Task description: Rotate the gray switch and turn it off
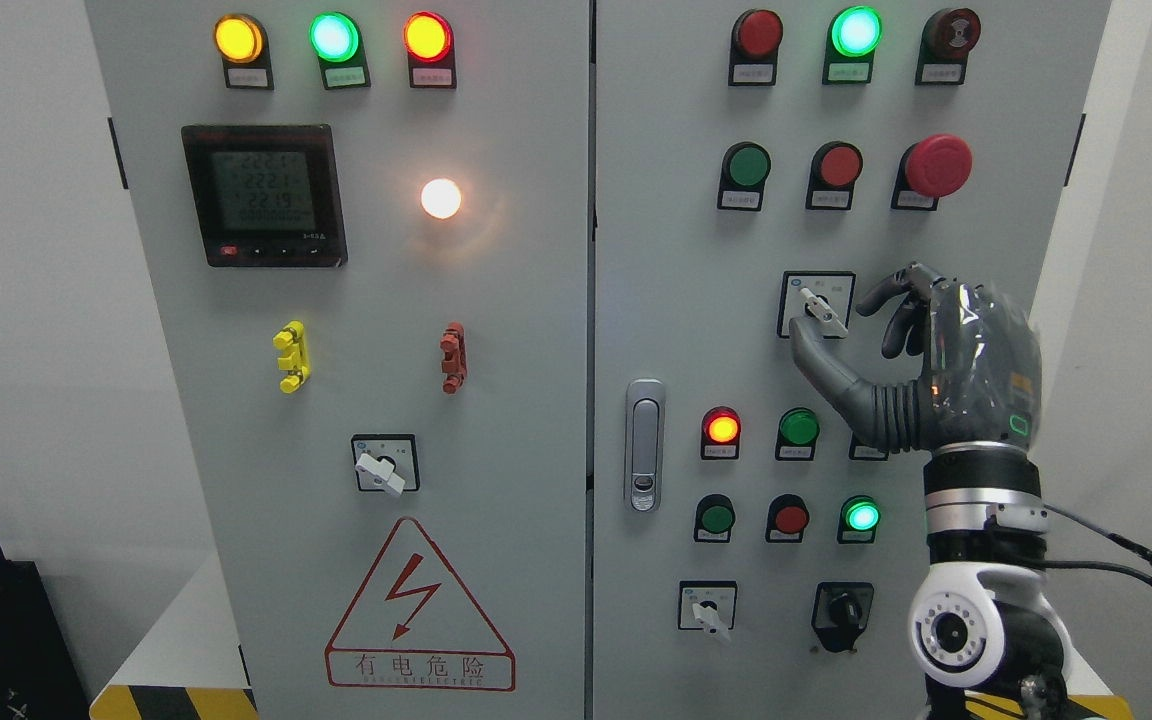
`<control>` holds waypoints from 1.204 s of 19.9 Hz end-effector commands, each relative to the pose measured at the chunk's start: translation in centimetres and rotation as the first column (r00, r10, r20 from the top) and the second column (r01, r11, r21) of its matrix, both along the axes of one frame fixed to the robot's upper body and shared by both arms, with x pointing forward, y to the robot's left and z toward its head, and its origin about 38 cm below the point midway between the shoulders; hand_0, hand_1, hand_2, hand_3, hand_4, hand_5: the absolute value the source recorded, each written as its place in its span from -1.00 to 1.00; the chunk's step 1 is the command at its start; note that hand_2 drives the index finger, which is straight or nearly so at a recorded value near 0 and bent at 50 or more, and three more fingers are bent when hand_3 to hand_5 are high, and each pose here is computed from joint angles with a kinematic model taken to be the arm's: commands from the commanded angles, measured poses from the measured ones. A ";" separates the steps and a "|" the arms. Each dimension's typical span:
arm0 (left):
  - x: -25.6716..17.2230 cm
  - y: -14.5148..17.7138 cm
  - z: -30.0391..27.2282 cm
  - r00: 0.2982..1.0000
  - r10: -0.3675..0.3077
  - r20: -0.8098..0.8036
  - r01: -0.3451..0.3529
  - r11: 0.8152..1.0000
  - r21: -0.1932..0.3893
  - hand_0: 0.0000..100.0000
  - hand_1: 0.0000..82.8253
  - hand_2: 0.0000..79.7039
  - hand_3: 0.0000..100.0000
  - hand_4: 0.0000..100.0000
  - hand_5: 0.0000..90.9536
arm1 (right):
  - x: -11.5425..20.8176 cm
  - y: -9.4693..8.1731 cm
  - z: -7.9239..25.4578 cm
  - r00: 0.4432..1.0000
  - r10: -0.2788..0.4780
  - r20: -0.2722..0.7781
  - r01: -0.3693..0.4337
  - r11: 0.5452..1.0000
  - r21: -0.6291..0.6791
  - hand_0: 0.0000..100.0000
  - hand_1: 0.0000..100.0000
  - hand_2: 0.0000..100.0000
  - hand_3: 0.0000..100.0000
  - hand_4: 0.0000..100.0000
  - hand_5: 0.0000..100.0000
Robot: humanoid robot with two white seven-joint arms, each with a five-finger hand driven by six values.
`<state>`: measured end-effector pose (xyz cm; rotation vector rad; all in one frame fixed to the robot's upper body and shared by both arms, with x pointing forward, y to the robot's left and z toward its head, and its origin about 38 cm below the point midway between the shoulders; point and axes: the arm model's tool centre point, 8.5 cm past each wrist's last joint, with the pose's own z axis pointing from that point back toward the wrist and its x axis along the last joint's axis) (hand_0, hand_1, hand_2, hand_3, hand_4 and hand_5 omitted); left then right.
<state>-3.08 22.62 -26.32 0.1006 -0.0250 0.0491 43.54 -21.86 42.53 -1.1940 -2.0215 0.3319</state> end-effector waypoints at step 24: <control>-0.5 0.0 0.0 1.000 -0.001 -0.015 0.001 1.000 0.001 -0.76 -0.06 -1.00 -1.00 -1.00 -1.00 | 0.5 0.1 0.0 1.000 0.001 -0.011 -0.001 1.000 -0.005 -0.88 -0.22 0.23 0.79 0.81 1.00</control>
